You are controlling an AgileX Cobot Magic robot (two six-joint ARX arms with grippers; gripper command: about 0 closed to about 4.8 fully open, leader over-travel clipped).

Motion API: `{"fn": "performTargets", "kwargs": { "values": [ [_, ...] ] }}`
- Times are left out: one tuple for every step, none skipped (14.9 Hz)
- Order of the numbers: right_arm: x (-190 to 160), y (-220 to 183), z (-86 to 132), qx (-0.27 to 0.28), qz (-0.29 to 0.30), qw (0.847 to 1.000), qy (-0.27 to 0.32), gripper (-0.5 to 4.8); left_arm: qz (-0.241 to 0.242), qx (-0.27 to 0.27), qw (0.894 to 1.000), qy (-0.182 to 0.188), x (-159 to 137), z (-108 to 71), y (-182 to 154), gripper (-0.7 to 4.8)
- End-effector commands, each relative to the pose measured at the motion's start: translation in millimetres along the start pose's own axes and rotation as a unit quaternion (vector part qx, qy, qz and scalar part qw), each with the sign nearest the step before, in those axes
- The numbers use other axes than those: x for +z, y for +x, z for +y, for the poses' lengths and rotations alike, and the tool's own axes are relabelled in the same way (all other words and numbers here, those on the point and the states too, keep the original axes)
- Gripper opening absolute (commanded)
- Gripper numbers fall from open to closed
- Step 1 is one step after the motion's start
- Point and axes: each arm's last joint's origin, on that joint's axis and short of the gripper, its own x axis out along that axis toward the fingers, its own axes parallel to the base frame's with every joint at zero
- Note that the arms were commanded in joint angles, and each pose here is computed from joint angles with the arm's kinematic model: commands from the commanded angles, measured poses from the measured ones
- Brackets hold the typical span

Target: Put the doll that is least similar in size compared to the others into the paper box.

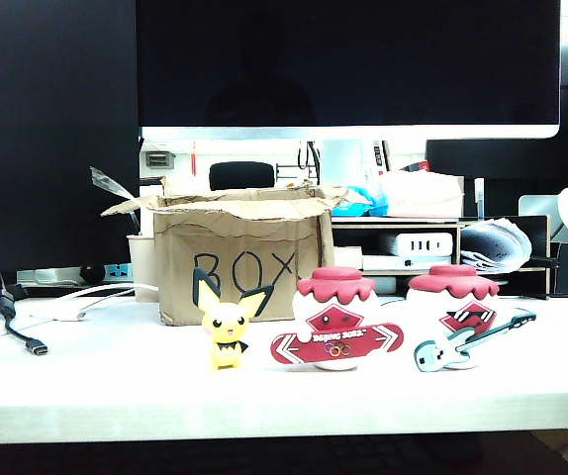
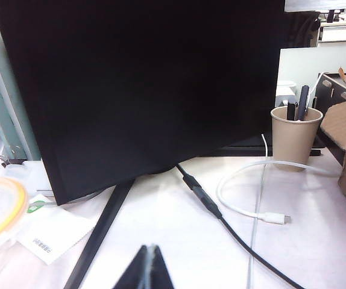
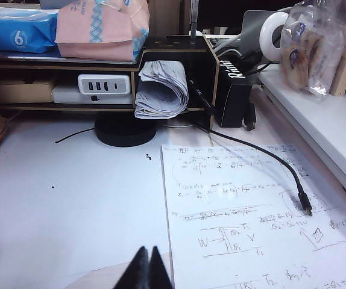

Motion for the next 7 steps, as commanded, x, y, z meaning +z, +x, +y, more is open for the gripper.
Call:
{"fn": "performTargets", "kwargs": {
  "values": [
    [0.4,0.3,0.0,0.000,-0.007,1.000,0.003,-0.01,-0.007,0.001,1.000,0.000,1.6,0.2,-0.1,-0.05],
    [0.4,0.3,0.0,0.000,-0.007,1.000,0.003,-0.01,-0.007,0.001,1.000,0.000,1.6,0.2,-0.1,-0.05],
    [0.4,0.3,0.0,0.000,-0.007,1.000,0.003,-0.01,-0.007,0.001,1.000,0.000,1.6,0.2,-0.1,-0.05],
    [0.4,0.3,0.0,0.000,-0.007,1.000,0.003,-0.01,-0.007,0.001,1.000,0.000,1.6,0.2,-0.1,-0.05],
    [0.4,0.3,0.0,0.000,-0.007,1.000,0.003,-0.01,-0.007,0.001,1.000,0.000,1.6,0.2,-0.1,-0.05],
    [0.4,0.3,0.0,0.000,-0.007,1.000,0.003,-0.01,-0.007,0.001,1.000,0.000,1.6,0.2,-0.1,-0.05],
    [0.4,0.3,0.0,0.000,-0.007,1.000,0.003,0.00,-0.007,-0.003,1.000,0.000,1.5,-0.6,-0.1,-0.05]
  ]
}}
